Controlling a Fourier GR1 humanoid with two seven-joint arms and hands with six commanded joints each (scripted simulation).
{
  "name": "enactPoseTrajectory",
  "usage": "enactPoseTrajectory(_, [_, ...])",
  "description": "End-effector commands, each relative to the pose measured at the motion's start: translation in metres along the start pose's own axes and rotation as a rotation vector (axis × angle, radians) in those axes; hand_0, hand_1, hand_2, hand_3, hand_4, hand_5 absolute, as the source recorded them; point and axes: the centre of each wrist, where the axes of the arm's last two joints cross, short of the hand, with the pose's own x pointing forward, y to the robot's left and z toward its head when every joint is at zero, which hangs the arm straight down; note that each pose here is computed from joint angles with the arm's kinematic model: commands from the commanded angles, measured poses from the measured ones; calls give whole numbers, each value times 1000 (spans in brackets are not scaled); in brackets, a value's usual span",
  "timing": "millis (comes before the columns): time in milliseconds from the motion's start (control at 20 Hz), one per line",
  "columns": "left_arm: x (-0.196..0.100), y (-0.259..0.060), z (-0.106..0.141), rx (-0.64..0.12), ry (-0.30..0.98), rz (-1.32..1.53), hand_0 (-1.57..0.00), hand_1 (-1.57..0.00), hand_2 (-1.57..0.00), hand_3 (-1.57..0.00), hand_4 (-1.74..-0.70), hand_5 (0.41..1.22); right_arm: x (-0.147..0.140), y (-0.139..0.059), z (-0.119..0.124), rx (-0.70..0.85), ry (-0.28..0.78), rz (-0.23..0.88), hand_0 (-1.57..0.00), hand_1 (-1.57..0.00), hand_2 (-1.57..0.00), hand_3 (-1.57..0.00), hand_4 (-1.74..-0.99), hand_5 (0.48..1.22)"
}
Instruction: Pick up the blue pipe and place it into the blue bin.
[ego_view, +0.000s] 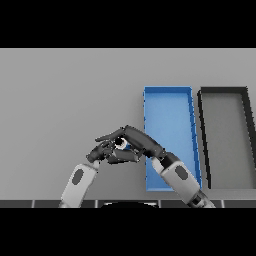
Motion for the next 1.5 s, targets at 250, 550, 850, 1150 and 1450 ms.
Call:
enactPoseTrajectory(250, [-3,0,-1,10,89,-9,-195,-179,-173,-156,-996,770,3,3,2,-25,-4,23,-1569,-1569,-1569,-1567,-1740,1218])
enactPoseTrajectory(550, [-7,-2,3,18,115,9,-50,-46,-45,-40,-947,513,0,3,0,-24,-47,-23,-1570,-1570,-1570,-1570,-1741,1220])
enactPoseTrajectory(850, [-9,-1,4,20,152,3,-12,-11,-11,-10,-909,464,38,-22,-1,-48,-110,-182,-1571,-1571,-1571,-1571,-1741,1221])
enactPoseTrajectory(1150, [-10,-3,4,17,167,3,-3,-2,-2,-2,-905,435,99,-78,-6,-99,-256,-184,-1571,-1571,-1571,-1571,-1741,1221])
enactPoseTrajectory(1450, [-9,2,7,20,178,-7,0,0,0,0,-890,421,117,-147,10,-413,-198,-117,-1571,-1571,-1571,-1571,-1741,1221])
